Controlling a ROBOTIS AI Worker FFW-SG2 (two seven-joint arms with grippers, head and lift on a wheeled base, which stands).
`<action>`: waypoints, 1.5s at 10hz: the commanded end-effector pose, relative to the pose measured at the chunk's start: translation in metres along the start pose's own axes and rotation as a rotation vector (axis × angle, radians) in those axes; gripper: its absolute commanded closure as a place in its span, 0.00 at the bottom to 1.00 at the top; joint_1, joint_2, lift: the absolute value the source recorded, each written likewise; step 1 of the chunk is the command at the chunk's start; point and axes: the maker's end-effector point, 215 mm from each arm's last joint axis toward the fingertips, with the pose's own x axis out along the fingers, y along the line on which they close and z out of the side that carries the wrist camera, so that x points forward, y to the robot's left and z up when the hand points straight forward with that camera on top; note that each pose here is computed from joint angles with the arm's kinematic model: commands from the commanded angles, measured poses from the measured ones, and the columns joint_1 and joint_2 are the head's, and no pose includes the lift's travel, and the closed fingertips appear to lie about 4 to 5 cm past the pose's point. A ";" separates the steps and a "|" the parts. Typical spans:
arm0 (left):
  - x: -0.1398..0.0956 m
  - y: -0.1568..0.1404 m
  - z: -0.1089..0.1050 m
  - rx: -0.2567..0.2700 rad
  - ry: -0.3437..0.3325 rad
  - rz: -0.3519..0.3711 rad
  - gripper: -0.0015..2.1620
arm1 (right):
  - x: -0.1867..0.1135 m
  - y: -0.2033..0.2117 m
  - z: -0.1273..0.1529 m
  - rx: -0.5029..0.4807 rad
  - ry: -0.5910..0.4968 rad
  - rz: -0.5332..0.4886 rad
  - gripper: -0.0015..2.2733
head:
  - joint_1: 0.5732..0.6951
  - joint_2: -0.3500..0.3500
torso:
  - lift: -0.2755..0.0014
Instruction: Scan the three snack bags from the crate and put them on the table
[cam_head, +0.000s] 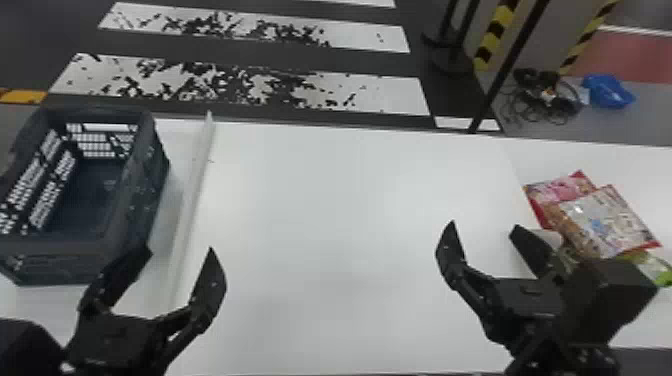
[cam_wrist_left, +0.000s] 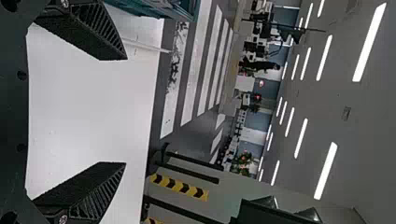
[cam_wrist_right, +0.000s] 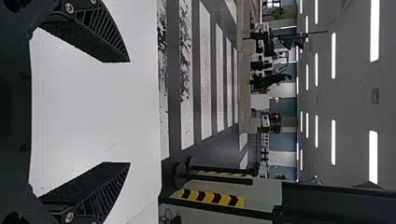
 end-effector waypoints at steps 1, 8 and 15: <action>0.000 0.000 0.000 0.000 0.000 0.001 0.03 | 0.000 0.001 0.000 -0.004 -0.002 0.004 0.04 | 1.00 0.33 | 0.66; 0.005 -0.003 -0.018 -0.013 0.082 -0.011 0.03 | 0.000 0.007 0.001 -0.013 -0.005 0.023 0.04 | 1.00 0.34 | 0.66; 0.006 -0.002 -0.012 -0.010 0.069 0.003 0.03 | 0.000 0.009 0.001 -0.016 -0.002 0.029 0.04 | 1.00 0.34 | 0.66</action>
